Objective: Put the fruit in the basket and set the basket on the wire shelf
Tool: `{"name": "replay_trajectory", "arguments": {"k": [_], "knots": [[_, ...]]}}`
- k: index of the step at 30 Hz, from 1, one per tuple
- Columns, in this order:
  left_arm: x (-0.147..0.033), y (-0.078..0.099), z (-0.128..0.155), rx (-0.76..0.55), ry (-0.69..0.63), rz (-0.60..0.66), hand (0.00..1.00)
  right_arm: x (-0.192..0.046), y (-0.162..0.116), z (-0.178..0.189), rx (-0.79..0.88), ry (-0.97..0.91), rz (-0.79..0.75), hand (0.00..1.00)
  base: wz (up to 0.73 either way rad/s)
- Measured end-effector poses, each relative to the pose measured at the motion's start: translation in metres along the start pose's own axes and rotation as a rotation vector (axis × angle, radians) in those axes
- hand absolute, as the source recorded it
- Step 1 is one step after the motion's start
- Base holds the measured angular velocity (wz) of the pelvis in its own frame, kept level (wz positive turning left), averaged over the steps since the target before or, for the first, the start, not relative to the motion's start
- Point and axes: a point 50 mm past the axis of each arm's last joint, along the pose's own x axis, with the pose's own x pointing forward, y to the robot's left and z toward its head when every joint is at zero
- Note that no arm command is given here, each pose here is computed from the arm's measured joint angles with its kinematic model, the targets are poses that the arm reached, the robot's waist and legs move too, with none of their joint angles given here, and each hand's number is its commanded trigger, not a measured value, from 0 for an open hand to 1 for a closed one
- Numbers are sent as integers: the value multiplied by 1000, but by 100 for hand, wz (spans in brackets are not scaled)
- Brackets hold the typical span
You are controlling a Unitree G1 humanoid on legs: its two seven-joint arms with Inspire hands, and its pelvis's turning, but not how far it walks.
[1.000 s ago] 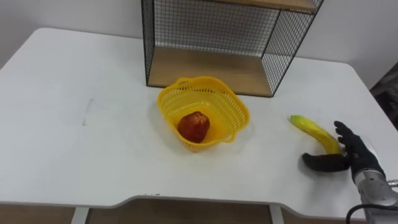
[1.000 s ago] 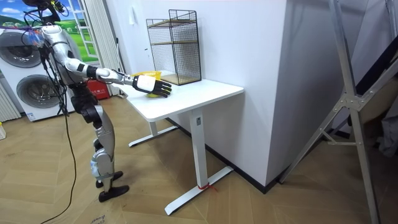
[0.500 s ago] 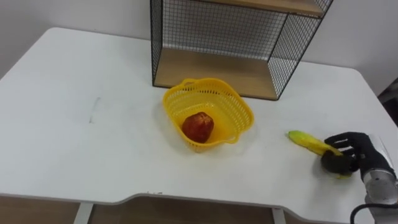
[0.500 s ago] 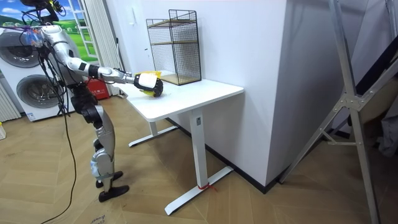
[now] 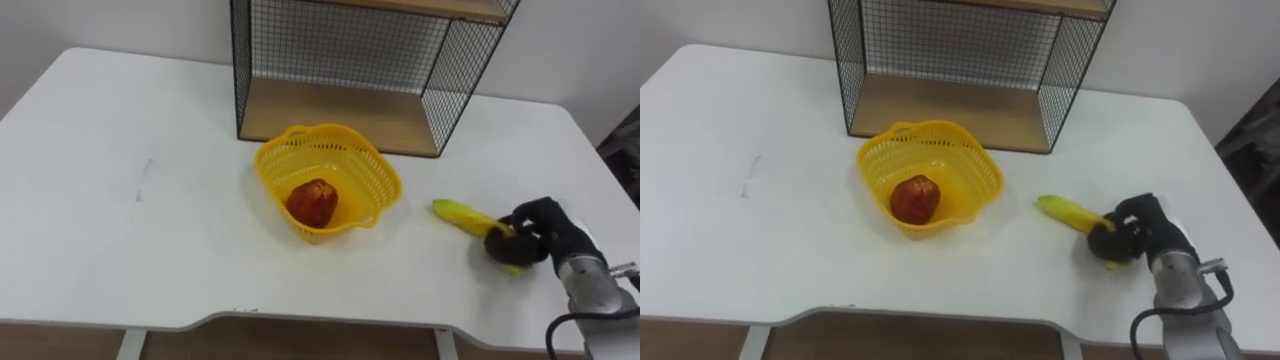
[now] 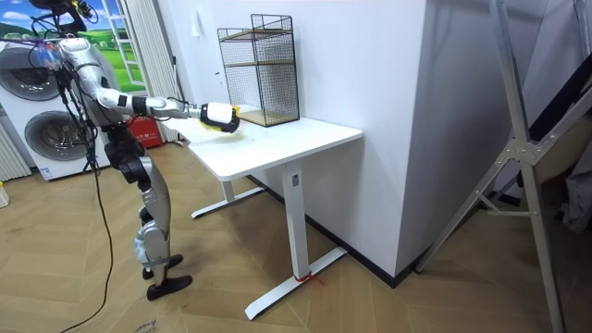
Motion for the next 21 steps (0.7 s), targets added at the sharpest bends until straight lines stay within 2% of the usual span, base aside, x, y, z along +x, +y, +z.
{"name": "replay_trajectory", "arguments": {"k": [7, 10, 21], "knots": [[-1, -7, -1, -5, -10, -19, 0, -15, -17, 71, 18, -326, -85, 100, -1], [-2, -8, -2, -5, -8, -22, 0, -23, -24, 91, 23, -426, -135, 100, 0], [-1, -8, 9, -10, -56, -19, 0, -37, -29, 118, 40, -563, -161, 100, -1]]}}
